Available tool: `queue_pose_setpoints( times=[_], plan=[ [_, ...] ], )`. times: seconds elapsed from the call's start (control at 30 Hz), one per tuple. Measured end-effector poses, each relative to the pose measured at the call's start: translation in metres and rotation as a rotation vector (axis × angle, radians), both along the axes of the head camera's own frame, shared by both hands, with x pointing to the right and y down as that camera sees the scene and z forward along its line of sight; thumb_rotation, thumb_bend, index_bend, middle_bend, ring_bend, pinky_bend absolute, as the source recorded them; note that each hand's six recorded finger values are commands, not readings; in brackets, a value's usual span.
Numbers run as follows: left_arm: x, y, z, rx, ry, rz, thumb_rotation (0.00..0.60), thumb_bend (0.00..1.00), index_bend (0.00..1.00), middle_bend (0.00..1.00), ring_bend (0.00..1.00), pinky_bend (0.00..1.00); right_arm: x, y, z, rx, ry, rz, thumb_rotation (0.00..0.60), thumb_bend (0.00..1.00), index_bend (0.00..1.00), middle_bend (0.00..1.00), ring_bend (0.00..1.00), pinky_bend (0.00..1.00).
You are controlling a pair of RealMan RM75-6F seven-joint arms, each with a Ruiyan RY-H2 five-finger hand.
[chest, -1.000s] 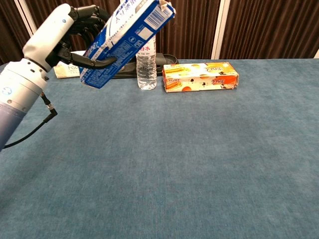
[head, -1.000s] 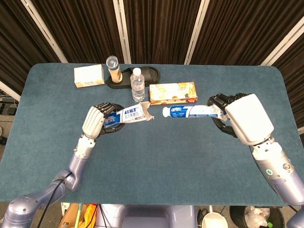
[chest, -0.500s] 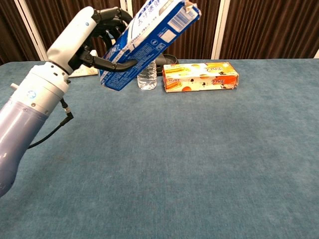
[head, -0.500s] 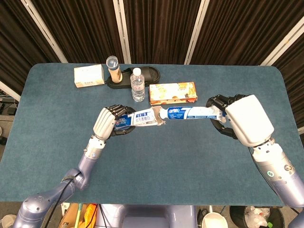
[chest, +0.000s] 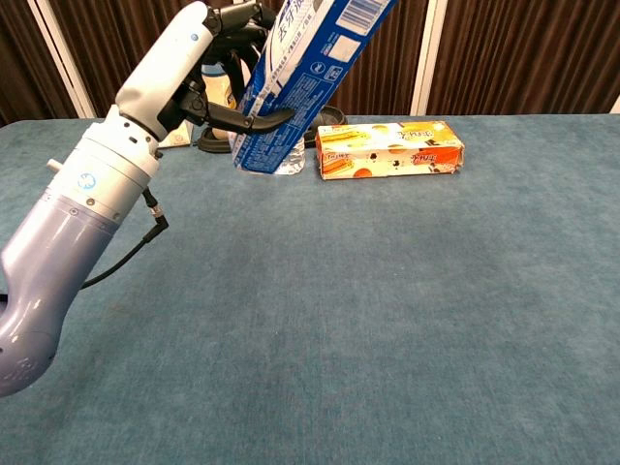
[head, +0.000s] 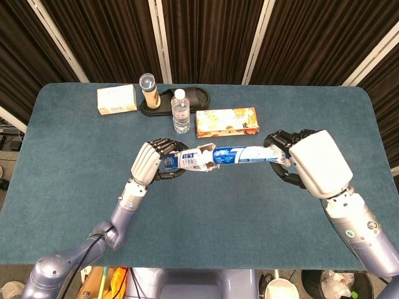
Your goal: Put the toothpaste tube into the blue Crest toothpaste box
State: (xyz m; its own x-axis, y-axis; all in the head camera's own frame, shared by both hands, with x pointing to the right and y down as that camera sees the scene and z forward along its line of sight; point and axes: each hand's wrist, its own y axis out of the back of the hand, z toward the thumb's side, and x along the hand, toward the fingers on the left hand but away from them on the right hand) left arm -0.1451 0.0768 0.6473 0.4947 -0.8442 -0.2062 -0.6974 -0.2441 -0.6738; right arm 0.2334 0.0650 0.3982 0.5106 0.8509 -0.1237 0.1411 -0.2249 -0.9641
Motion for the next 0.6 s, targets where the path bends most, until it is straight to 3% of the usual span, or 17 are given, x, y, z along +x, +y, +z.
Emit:
queue_pose_setpoints(
  times=[0.6],
  plan=[
    [0.021,0.002,-0.006,-0.011,0.014,0.014,0.600,0.37,0.34,0.51,0.49,0.58,-0.003,0.007,0.003,-0.010,0.004,-0.014,0.600,0.47,0.92,0.85,0.73,0.73]
  ],
)
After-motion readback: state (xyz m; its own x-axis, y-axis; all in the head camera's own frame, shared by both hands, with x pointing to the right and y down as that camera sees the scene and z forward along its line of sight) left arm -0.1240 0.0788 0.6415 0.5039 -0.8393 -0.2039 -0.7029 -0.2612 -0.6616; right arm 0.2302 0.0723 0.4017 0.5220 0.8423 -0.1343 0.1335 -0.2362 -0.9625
